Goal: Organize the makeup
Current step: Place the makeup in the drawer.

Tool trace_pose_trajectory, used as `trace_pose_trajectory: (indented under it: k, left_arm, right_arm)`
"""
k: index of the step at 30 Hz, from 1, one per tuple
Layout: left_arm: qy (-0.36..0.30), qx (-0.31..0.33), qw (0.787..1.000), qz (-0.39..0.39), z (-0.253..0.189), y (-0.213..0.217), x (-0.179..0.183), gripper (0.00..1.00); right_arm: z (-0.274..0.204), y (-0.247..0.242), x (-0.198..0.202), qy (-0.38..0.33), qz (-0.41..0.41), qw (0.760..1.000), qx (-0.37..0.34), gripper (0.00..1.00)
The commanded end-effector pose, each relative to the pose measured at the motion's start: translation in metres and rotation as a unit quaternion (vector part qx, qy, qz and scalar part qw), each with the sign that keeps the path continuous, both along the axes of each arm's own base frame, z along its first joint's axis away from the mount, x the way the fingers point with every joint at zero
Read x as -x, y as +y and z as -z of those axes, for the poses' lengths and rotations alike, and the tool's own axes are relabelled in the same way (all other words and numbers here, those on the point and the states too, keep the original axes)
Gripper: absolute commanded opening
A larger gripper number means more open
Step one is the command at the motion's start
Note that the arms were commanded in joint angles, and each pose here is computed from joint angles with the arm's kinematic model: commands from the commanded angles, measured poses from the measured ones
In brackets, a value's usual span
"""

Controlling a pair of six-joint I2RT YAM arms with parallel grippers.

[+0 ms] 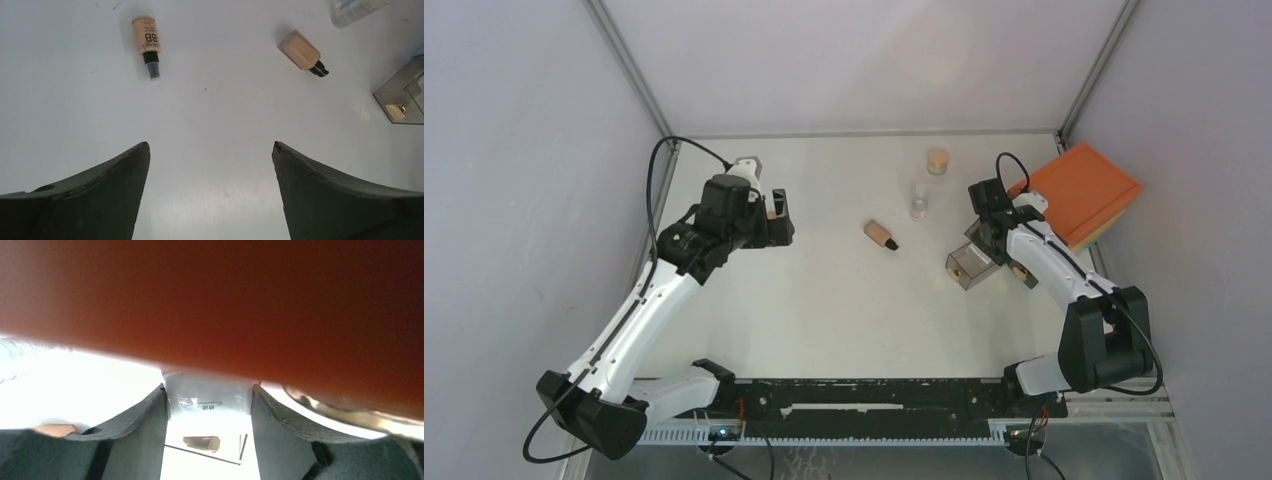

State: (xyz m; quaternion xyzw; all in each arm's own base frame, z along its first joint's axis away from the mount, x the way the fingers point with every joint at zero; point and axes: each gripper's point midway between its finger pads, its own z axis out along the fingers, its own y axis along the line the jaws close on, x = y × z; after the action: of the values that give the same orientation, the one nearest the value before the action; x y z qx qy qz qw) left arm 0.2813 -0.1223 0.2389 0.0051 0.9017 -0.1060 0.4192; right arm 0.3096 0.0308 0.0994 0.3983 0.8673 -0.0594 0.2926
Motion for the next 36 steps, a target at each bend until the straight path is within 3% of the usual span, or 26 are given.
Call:
trace_pose_trajectory:
  k: [1,19,26,36]
  left_arm:
    - [-0.009,0.003,1.000,-0.002,-0.001,0.001,-0.002,0.95]
    - [-0.008,0.003,1.000,-0.002,0.002,0.002,0.001,0.95]
    - [-0.007,0.003,1.000,-0.002,0.003,0.002,0.000,0.95]
    - [-0.008,0.002,1.000,0.001,0.002,0.000,-0.003,0.95]
  right_arm:
    - [0.005,0.001,0.011,0.011,0.014,1.000,-0.008,0.38]
    - [0.013,0.002,0.023,0.037,0.023,0.999,0.010,0.38]
    - [0.015,0.010,0.012,0.034,0.003,0.999,-0.004,0.64]
    - [-0.021,0.031,0.007,-0.022,-0.105,0.994,-0.006,0.70]
